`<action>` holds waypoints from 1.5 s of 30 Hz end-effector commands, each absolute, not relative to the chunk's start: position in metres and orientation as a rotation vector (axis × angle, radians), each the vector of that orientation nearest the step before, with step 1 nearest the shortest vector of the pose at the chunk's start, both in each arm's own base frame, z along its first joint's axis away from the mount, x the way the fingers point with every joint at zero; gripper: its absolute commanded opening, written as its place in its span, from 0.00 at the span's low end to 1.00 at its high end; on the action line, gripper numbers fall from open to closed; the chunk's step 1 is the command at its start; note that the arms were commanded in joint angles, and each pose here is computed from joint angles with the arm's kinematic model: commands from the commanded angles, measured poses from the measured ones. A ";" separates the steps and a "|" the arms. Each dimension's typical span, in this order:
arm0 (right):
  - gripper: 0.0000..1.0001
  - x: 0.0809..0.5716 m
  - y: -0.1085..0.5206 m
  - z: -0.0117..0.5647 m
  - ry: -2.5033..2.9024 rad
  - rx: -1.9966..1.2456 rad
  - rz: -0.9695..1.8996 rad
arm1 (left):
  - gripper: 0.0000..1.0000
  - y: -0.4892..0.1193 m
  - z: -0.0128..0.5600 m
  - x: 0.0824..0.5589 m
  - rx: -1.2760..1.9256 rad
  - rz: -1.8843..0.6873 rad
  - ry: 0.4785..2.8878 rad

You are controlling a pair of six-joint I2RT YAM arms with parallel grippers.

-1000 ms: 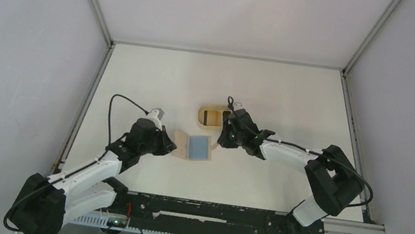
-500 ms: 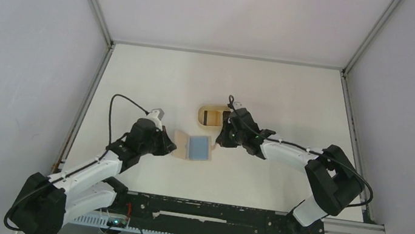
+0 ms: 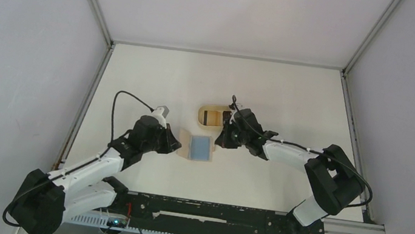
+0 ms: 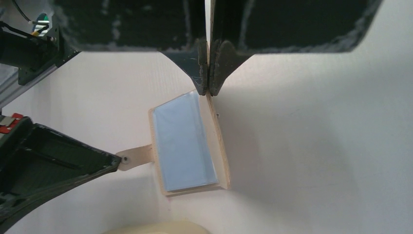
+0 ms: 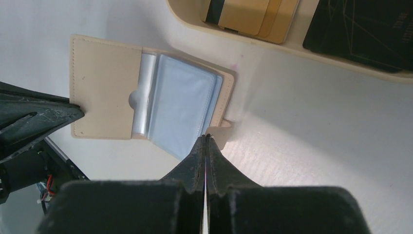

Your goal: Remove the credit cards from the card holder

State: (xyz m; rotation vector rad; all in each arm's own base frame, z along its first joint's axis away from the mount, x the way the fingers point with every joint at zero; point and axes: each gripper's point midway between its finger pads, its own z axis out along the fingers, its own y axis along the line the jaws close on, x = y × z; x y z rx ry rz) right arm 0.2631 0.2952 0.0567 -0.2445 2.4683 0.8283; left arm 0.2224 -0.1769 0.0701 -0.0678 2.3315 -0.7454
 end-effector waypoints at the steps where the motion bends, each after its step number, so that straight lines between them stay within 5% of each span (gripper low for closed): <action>1: 0.00 0.266 0.303 0.078 2.384 -0.257 0.925 | 0.00 -0.199 0.104 0.238 -0.048 -0.818 2.250; 5: 0.00 0.266 0.301 0.080 2.373 -0.265 0.949 | 0.03 -0.218 0.104 0.239 -0.031 -0.842 2.267; 18: 0.00 0.265 0.290 0.076 2.365 -0.245 0.986 | 0.39 -0.259 0.106 0.253 -0.024 -0.942 2.284; 28: 0.00 0.264 0.288 0.075 2.360 -0.236 1.007 | 0.53 -0.287 0.133 0.258 -0.016 -1.100 2.233; 45: 0.00 0.265 0.266 0.075 2.365 -0.181 0.970 | 0.58 -0.310 0.073 0.251 -0.196 -1.140 2.362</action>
